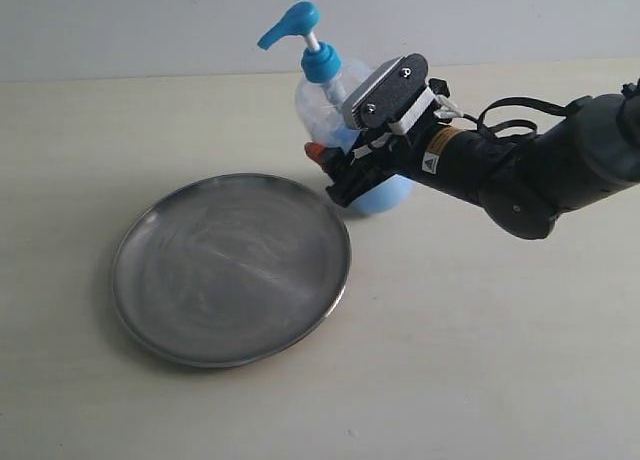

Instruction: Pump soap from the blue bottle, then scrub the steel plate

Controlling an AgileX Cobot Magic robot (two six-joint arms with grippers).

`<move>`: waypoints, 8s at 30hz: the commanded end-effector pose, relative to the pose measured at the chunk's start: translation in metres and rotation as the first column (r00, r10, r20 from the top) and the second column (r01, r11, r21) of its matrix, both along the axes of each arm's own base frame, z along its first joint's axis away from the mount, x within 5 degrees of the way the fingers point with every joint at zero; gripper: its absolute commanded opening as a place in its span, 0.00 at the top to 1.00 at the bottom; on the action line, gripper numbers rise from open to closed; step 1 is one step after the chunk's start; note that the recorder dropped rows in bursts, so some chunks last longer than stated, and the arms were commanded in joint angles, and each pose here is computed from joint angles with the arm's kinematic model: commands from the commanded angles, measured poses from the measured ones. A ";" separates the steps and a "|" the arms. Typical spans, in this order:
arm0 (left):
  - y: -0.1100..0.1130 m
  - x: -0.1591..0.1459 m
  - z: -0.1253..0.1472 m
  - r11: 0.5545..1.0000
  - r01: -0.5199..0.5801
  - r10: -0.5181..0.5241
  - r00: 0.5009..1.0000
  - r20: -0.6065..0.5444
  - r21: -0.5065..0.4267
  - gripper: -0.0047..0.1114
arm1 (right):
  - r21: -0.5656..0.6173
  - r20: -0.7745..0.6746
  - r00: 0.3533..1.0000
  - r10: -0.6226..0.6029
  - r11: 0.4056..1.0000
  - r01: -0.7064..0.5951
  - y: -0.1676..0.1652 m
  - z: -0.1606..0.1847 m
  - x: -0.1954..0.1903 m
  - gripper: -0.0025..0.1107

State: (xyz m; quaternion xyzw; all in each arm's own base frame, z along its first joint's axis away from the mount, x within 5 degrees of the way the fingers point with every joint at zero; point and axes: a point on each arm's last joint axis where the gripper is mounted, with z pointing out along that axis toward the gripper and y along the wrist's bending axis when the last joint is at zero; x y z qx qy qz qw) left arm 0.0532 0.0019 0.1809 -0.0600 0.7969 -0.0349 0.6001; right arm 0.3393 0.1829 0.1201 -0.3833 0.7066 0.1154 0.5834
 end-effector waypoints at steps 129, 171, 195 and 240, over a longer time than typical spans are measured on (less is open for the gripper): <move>-0.008 0.071 0.154 0.998 0.060 -0.060 0.998 0.008 0.007 0.96 | 0.001 0.078 0.996 0.032 0.999 -0.032 0.018 0.002 -0.007 0.98; -0.026 0.142 0.091 0.983 0.183 -0.158 0.901 -0.404 0.024 0.96 | 0.004 0.080 0.997 0.022 1.000 -0.023 0.017 0.002 -0.006 0.98; -0.123 0.215 0.134 0.832 0.554 -0.474 0.677 -0.562 -0.035 0.96 | 0.003 0.078 0.997 0.022 1.000 -0.023 0.017 0.001 -0.006 0.98; -0.207 0.280 0.168 0.641 0.751 -0.706 0.494 -0.507 -0.160 0.96 | 0.007 0.085 0.996 0.025 1.000 -0.026 0.017 0.001 -0.006 0.98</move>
